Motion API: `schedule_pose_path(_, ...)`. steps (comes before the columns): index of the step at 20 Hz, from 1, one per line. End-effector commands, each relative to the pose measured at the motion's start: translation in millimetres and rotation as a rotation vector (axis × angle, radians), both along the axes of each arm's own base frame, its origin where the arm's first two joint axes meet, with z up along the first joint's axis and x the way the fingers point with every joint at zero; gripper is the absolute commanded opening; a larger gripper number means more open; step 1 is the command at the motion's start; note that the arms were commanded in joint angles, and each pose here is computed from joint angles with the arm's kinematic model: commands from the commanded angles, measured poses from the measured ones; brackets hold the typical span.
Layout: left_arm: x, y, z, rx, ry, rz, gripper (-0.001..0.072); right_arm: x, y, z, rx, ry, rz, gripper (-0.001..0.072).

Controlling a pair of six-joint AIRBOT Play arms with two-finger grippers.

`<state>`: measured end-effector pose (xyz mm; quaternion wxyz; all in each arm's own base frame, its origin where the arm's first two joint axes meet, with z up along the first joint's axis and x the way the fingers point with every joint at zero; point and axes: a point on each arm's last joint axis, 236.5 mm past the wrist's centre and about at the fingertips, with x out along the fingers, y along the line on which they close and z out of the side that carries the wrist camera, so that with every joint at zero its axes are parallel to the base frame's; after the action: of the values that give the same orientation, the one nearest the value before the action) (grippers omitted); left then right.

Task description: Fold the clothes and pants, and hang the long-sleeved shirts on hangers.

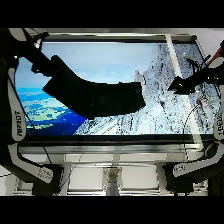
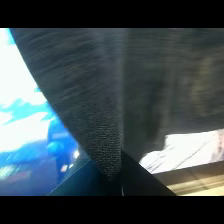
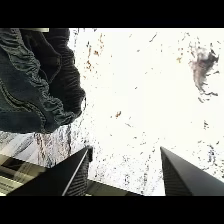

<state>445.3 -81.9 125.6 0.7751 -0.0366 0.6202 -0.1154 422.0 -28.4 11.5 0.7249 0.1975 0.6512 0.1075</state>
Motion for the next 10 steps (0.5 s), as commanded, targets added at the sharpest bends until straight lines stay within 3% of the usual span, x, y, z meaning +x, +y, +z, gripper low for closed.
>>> schedule_pose_path(1, 7, -84, 13, -0.031, -0.131, -0.142, 0.0021, 0, 0, 0, 0.000, -0.001, 0.000, 0.0471)
schedule_pose_path(6, 9, -218, 35, -0.146, -0.374, -0.327, 0.0022, 0, 1, 0, 0.001, -0.001, -0.001, 0.0471)
schedule_pose_path(10, 4, -282, 1, -0.232, -0.351, -0.369, 0.0021, 2, 4, 2, 0.018, -0.006, -0.001, 0.0471)
